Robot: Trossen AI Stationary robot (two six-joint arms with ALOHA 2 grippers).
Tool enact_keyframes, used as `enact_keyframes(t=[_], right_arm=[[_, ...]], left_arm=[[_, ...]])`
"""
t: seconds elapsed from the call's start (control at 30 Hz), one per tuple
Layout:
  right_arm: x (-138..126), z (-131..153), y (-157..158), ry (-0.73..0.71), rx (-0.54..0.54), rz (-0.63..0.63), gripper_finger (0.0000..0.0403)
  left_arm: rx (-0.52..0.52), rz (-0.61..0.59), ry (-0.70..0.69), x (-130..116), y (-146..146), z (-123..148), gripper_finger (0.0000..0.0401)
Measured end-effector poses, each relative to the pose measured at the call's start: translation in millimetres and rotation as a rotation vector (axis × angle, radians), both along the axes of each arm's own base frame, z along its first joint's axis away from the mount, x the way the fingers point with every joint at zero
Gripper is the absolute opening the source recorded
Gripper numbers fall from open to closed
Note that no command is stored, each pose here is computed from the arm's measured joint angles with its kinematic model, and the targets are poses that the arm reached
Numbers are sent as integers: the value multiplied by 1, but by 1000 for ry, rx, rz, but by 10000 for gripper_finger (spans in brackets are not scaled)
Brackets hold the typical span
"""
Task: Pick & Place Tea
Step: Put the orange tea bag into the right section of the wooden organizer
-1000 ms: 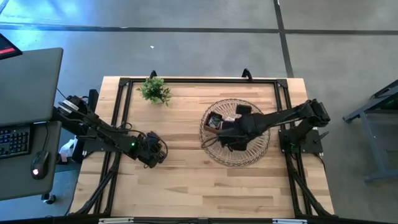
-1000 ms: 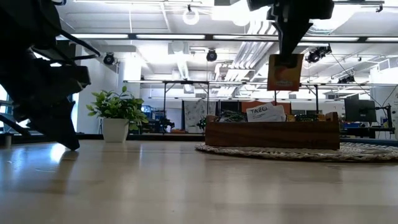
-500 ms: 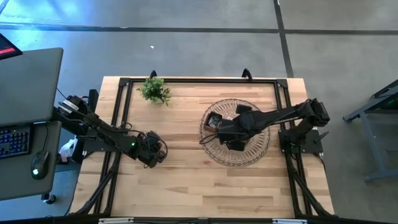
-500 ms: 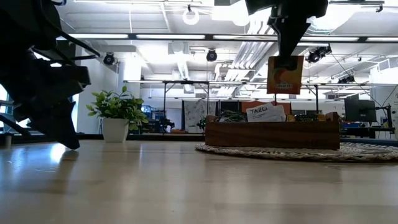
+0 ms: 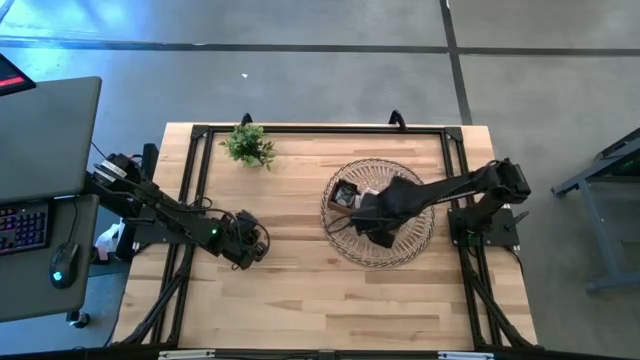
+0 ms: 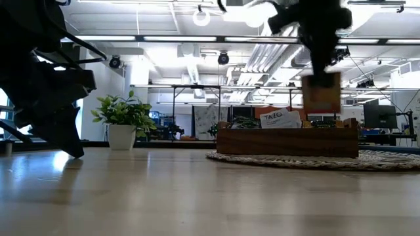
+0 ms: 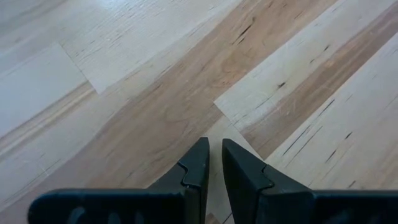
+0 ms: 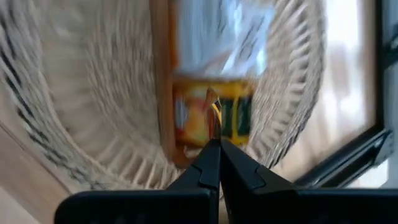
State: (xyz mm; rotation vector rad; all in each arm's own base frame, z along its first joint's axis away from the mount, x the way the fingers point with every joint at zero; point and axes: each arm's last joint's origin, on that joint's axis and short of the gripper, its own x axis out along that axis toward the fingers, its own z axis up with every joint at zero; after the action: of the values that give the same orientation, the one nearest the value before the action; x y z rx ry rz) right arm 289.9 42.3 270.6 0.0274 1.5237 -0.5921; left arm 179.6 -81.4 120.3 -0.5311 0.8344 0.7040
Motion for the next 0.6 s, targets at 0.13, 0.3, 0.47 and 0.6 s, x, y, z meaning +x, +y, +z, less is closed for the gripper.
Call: enact_keyframes(t=[0.13,0.3,0.47,0.6], right_arm=[[-6,-25,0,57,17,22,1],[-8,-38,-6,84,23,17,3],[-7,-39,-10,81,42,36,4],[-2,-30,-9,39,69,29,2]], left_arm=[[-2,-1,0,0,0,0,44],[-4,2,-4,0,0,0,44],[-4,4,-13,1,0,1,44],[7,7,-18,1,0,1,44]])
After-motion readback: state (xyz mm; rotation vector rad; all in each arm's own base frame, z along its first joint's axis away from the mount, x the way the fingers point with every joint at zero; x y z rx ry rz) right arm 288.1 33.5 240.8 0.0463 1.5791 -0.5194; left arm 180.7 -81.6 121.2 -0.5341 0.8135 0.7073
